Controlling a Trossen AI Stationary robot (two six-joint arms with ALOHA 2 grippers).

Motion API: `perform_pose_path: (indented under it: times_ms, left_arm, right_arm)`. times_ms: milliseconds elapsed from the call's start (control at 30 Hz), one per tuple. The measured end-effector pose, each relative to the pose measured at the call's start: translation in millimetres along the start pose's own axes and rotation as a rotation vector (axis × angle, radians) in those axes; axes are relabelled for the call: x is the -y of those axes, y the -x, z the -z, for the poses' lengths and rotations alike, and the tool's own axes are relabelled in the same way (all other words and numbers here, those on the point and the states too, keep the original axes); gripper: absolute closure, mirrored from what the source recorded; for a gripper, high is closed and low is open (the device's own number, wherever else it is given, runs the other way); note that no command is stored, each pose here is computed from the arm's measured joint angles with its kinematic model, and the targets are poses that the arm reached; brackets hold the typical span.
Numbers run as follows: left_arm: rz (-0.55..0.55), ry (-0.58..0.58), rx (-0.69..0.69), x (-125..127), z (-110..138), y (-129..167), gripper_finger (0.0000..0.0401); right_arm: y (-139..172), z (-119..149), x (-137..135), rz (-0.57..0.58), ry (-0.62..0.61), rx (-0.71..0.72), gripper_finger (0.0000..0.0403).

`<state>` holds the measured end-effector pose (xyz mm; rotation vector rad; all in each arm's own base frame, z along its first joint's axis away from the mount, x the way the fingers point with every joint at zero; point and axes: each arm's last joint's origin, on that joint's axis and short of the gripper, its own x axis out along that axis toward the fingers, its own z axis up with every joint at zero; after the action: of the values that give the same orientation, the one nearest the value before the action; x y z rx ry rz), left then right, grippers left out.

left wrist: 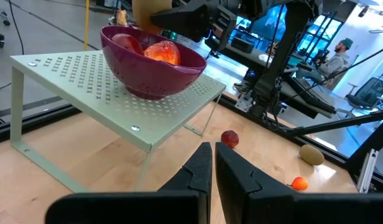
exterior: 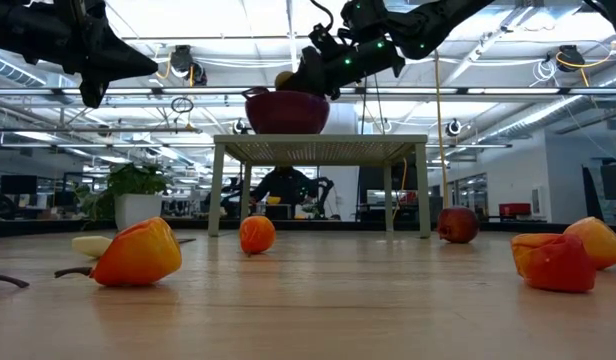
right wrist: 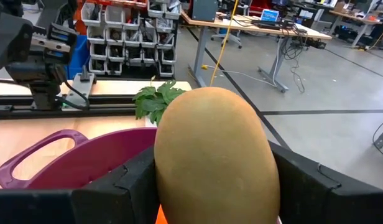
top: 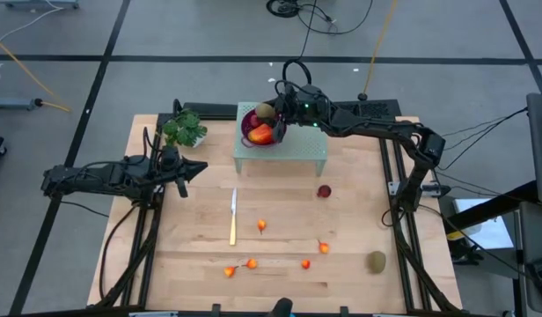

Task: Pick & Place Fruit
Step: Put the kiwi into the strainer bowl on the shelf

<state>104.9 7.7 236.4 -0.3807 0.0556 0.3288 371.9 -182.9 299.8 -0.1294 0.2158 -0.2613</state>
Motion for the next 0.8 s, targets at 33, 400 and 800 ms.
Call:
perform_pose_path:
  times_ms: [33,400,800]
  left_arm:
    - [0.000,0.000,0.000,0.0,0.0,0.0,0.0382]
    - [0.000,0.000,0.000,0.0,0.0,0.0,0.0382]
    - [0.000,-0.006,0.000,0.0,0.0,0.0,0.0382]
  right_arm:
    - [0.0,0.0,0.0,0.000,0.000,0.000,0.0167]
    - [0.0,0.7,0.0,-0.001,0.001,-0.007,0.0135]
    - [0.1,2.7,-0.4,-0.004,-0.002,-0.028,0.0091]
